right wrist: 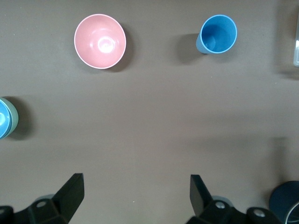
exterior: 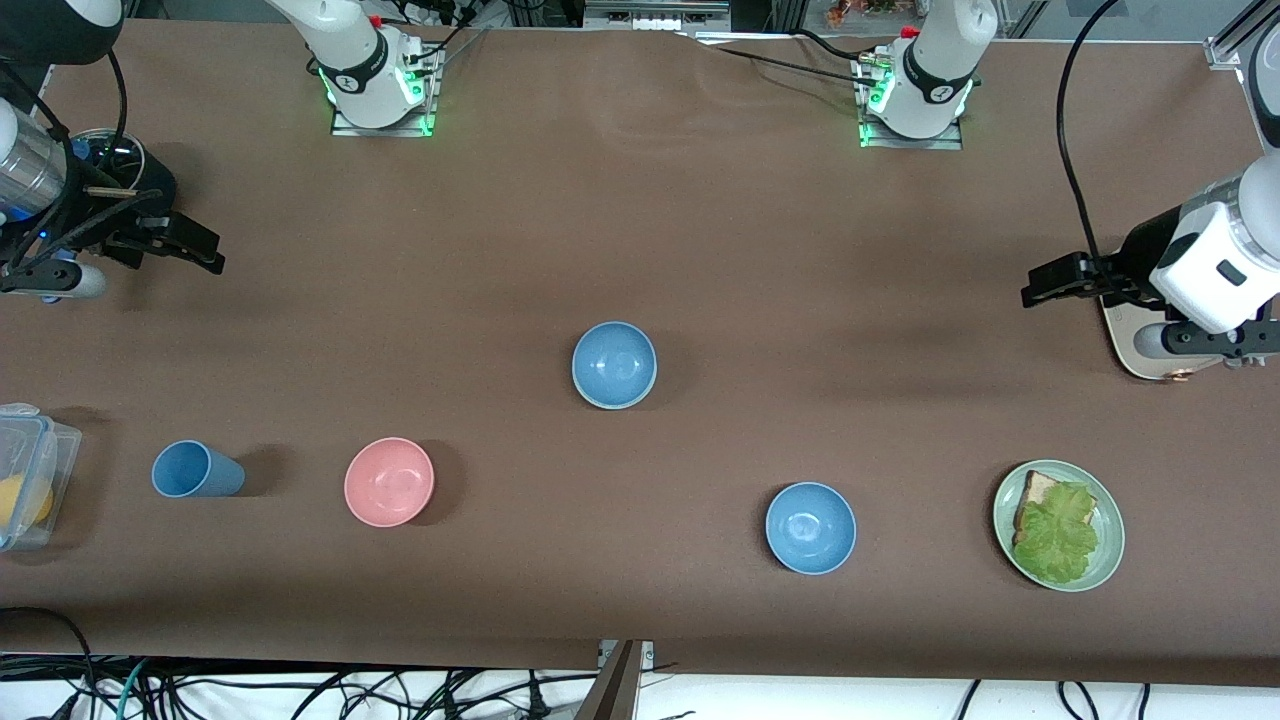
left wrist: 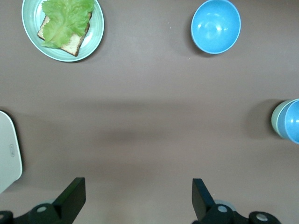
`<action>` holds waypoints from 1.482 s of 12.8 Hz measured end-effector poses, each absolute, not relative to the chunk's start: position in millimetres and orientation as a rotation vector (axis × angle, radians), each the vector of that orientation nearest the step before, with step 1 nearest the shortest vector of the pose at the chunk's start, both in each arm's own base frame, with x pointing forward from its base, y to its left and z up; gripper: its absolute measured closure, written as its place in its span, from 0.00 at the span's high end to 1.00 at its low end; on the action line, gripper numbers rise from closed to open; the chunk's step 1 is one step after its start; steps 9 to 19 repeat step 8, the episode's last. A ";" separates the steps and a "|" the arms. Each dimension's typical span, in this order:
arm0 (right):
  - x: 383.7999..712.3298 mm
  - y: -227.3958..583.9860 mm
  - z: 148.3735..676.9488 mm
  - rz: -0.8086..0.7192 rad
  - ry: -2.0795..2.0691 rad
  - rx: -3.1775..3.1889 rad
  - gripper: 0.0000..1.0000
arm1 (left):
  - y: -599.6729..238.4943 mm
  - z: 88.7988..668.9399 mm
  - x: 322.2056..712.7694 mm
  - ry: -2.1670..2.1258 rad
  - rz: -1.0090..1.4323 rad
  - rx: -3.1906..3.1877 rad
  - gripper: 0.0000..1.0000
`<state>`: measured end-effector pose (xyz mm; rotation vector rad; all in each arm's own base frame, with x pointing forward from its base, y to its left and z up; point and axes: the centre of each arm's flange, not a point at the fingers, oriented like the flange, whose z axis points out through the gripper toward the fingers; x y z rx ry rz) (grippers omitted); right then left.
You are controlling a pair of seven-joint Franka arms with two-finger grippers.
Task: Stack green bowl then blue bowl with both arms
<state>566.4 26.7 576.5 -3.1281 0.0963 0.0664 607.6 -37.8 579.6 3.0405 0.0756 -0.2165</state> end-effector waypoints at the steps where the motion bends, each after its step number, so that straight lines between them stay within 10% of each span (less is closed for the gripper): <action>1: 566.1 28.2 576.4 0.069 0.091 -3.128 1.00 | -32.8 579.7 605.9 0.044 -0.218 3.067 1.00; 19: 564.7 43.3 576.0 0.076 0.049 -3.129 1.00 | -34.7 577.0 601.8 -0.018 -0.232 3.097 1.00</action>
